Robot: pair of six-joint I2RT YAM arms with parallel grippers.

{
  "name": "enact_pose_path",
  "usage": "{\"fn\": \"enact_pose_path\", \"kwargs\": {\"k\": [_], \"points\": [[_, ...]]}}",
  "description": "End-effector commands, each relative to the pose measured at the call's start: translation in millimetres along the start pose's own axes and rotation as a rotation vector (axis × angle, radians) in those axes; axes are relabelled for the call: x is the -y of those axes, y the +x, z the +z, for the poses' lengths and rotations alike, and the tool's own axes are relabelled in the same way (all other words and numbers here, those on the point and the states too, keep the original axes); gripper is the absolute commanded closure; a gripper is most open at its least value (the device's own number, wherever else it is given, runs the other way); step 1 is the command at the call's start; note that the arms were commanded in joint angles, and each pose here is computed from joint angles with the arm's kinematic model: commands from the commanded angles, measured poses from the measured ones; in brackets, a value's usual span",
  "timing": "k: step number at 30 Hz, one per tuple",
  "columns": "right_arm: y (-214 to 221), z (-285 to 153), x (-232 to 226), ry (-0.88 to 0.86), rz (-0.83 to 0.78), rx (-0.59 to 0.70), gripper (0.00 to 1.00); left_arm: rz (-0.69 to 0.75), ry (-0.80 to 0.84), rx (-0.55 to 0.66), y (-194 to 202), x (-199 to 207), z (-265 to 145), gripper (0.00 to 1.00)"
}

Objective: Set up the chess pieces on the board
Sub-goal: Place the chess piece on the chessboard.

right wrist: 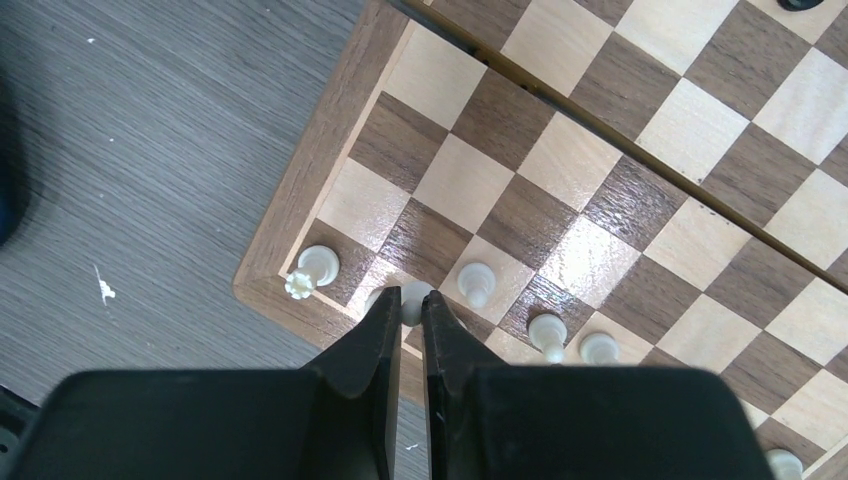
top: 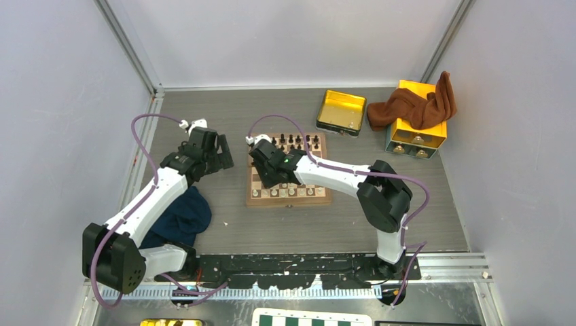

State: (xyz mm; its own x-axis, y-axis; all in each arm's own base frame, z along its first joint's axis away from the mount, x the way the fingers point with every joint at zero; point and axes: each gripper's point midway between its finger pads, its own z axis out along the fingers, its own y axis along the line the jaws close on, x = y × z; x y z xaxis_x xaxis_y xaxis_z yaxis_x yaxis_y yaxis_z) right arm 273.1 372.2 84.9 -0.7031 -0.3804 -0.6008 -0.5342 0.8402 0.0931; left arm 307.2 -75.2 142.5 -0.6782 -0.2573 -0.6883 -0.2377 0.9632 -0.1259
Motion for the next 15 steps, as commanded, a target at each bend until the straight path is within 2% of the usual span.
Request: {"fn": "enact_pose_path", "kwargs": {"k": [1, 15], "points": [[-33.5, -22.5, -15.4, -0.068, 0.021, 0.109, 0.99, -0.015, 0.005, 0.022, -4.1, -0.8, -1.1, 0.01], [-36.9, -13.4, -19.2, -0.068, -0.003, 0.112, 0.99, -0.016, 0.011, 0.019, -2.4, 1.1, 2.5, 0.01]]}}
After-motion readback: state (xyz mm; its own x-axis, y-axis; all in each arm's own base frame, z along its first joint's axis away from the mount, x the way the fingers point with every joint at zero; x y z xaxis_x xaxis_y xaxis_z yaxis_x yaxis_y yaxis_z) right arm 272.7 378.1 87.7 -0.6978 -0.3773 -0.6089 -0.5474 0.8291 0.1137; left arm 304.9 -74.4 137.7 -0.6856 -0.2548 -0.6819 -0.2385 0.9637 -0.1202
